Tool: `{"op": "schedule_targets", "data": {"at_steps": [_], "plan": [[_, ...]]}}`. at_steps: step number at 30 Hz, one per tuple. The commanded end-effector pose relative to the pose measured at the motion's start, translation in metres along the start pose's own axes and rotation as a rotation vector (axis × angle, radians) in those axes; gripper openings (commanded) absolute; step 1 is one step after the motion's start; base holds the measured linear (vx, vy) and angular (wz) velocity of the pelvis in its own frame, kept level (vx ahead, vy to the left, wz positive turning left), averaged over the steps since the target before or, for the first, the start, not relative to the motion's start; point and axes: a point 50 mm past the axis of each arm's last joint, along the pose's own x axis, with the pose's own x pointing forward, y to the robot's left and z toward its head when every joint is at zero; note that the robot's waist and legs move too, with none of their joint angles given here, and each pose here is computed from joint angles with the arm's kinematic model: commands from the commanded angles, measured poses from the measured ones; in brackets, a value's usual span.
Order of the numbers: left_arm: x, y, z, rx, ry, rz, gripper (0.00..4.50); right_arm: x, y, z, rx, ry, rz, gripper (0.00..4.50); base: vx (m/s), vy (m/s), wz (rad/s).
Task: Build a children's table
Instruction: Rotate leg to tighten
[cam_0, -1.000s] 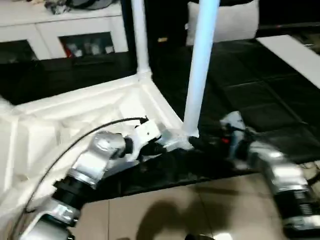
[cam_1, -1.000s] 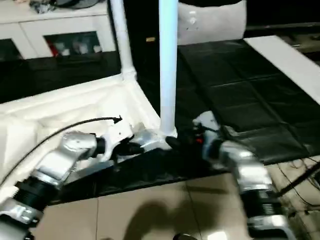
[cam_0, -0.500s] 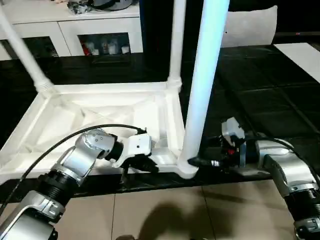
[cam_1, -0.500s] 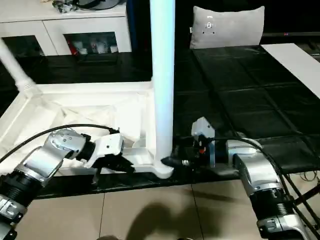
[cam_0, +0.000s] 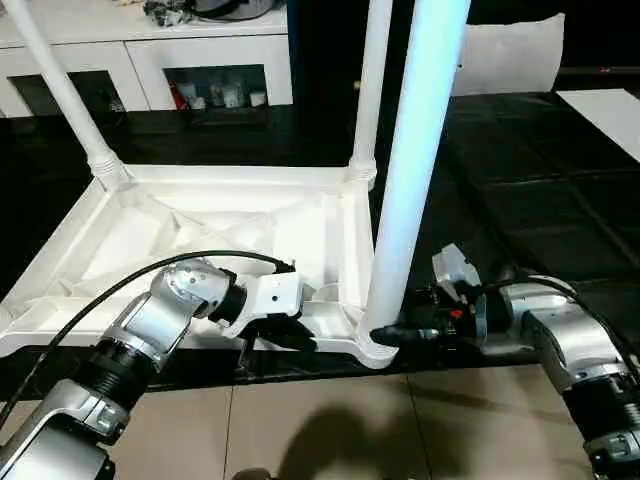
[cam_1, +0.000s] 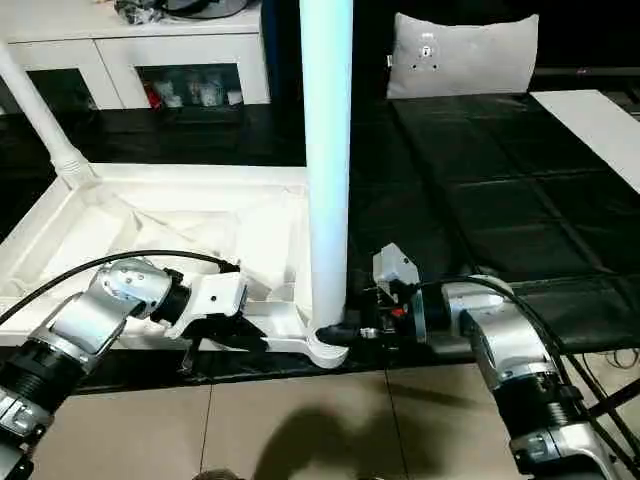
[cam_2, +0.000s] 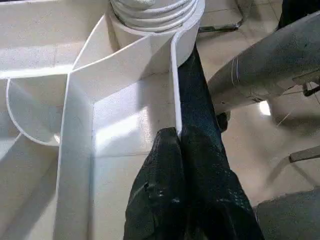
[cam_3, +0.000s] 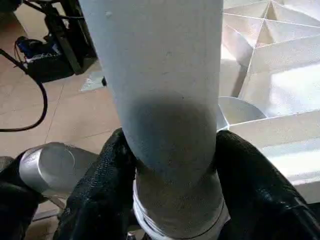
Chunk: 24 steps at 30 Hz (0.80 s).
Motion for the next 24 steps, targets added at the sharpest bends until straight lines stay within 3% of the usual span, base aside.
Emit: {"op": "schedule_targets", "data": {"at_steps": [1,6,9,13,18,19,22,24], "plan": [[0.008,-0.006,-0.001,0.002,0.013,-0.079,0.0,0.001,0.0,0.003,-0.003,-0.002,0.028,2.11,0.0,0.0,0.0],[0.012,-0.005,0.004,-0.094,-0.072,-0.005,0.0,0.008,0.004,0.001,0.045,-0.037,0.008,1.97,0.0,0.0,0.0],[0.014,-0.003,0.007,-0.131,-0.086,0.047,0.0,0.015,0.0,-0.002,0.068,-0.023,-0.077,1.97,0.0,0.0,0.0],[0.023,0.001,0.015,-0.229,-0.133,0.174,0.0,0.037,-0.02,-0.007,0.151,-0.004,-0.351,1.96,0.0,0.0,0.0],[0.033,0.011,0.029,-0.333,-0.178,0.324,0.0,0.063,-0.028,-0.01,0.252,-0.015,-0.535,1.96,0.0,0.0,0.0],[0.039,0.018,0.035,-0.383,-0.189,0.409,0.0,0.075,-0.035,-0.013,0.316,-0.028,-0.66,1.96,0.0,0.0,0.0],[0.044,0.025,0.04,-0.424,-0.201,0.492,0.0,0.082,-0.042,-0.016,0.38,-0.059,-0.763,1.96,0.0,0.0,0.0],[0.048,0.031,0.047,-0.451,-0.217,0.562,0.0,0.087,-0.045,-0.013,0.381,-0.107,-0.792,2.51,0.0,0.0,0.0]]}}
